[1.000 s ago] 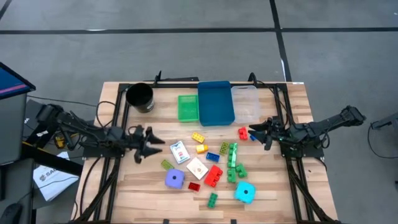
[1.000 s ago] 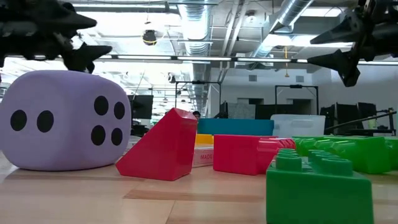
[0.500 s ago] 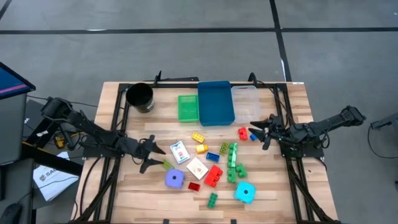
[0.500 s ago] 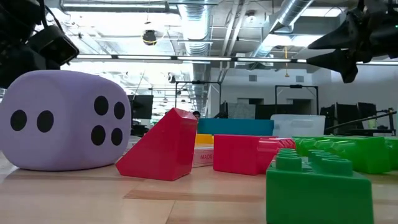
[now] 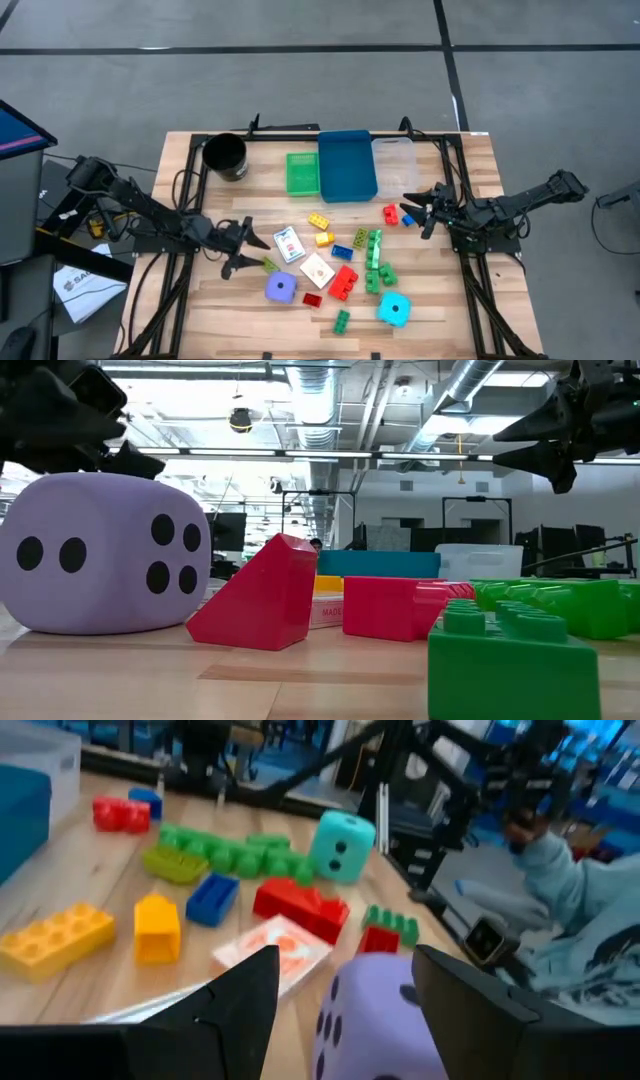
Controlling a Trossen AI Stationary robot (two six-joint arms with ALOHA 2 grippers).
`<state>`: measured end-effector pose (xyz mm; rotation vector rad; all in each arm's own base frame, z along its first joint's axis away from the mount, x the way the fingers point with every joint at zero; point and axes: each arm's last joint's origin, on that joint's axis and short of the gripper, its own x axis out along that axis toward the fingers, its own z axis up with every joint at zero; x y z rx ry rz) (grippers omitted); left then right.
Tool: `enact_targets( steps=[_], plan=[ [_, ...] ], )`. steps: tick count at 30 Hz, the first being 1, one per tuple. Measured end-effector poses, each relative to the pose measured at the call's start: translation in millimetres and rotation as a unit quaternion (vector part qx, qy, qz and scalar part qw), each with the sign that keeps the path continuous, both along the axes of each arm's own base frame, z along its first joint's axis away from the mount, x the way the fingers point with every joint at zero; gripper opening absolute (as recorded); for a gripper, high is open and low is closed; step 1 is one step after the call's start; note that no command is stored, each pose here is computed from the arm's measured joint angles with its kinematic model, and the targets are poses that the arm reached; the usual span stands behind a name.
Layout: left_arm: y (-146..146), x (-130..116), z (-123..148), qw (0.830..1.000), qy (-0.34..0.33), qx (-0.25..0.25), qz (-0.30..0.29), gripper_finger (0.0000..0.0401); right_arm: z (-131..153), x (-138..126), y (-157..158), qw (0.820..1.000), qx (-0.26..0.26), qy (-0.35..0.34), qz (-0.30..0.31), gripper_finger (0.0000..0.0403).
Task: Pick & Place Toys
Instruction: Put the light blue dice into the transparent bin
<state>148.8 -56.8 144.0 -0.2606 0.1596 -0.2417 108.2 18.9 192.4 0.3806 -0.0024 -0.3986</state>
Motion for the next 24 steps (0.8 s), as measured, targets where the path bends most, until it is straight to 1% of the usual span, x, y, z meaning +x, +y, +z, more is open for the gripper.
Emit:
enact_targets(
  steps=[8, 13, 16, 20, 24],
  plan=[
    [0, 1, 7, 0.999, -0.034, -0.014, 0.0, 0.0223, 0, 0, 0, 1.0, 0.0, 0.001, 0.0, 0.0195],
    [0, 1, 7, 0.999, -0.034, -0.016, 0.0, 0.0223, -1, 0, 1, 1.0, -0.002, 0.008, 0.011, 0.0195],
    [0, 1, 7, 0.999, -0.03, -0.028, 0.002, 0.0223, -2, 1, 3, 0.998, -0.009, 0.013, 0.053, 0.0195],
    [0, 1, 7, 0.999, -0.031, -0.029, 0.002, 0.0223, -2, 2, 6, 0.994, -0.02, 0.021, 0.101, 0.0195],
    [0, 1, 7, 0.999, -0.031, -0.029, 0.002, 0.0223, -8, 7, 11, 0.985, -0.047, 0.054, 0.16, 0.0195]
  ],
)
